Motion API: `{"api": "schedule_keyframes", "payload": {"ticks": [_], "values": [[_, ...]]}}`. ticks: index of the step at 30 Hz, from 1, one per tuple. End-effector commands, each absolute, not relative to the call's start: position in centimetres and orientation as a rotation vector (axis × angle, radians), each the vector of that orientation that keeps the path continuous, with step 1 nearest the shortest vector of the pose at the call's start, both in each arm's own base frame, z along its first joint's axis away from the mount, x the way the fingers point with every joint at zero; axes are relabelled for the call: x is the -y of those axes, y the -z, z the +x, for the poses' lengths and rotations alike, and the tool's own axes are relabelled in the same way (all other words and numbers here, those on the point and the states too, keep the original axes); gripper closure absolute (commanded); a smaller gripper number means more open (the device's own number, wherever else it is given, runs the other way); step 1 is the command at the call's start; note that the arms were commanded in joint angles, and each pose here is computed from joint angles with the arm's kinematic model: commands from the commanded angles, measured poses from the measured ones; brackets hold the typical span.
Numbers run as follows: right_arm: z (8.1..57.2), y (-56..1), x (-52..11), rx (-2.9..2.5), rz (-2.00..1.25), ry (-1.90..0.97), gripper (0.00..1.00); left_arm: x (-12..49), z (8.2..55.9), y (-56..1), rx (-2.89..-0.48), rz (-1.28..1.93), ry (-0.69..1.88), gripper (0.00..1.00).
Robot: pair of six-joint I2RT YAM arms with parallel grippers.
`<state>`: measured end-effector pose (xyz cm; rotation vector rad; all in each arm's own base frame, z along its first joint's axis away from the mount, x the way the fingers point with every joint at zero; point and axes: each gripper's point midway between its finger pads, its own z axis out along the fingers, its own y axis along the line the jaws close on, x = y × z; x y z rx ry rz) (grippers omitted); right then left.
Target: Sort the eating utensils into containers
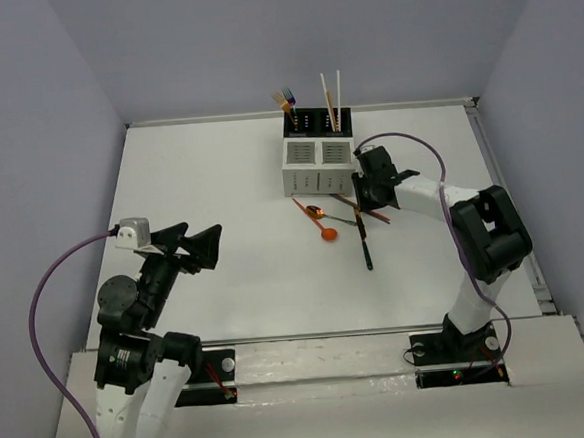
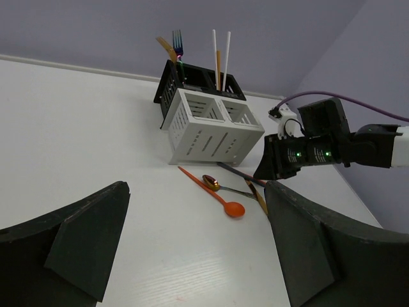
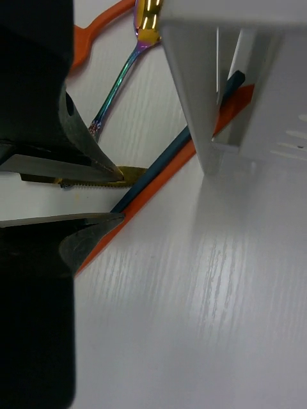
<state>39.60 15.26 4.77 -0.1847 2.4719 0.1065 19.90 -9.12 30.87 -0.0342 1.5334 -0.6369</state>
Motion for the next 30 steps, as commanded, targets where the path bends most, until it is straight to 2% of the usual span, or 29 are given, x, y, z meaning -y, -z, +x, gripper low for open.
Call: {"api": "schedule_keyframes", "payload": {"ticks": [1,11,23,30], "values": [[40.4,-5.2,-15.0,-2.476,-0.181,-0.102,0.68,9.4,19.6,-32.3,-1.47,0.002,0.648,0.01],[40.1,-4.1,-14.5,-2.515,-0.159,-0.094,0.68,9.4,19.7,-32.2,-1.473,-0.001,0.645,0.01],[37.4,-3.4,-13.2,-2.556,-0.059,-0.068,0.71,9.4,19.8,-32.2,-1.475,-0.001,0.645,0.01],[34.8,-4.6,-13.0,-2.557,-0.013,-0.127,0.63,9.4,19.8,-32.1,-1.478,-0.003,0.646,0.01]]}}
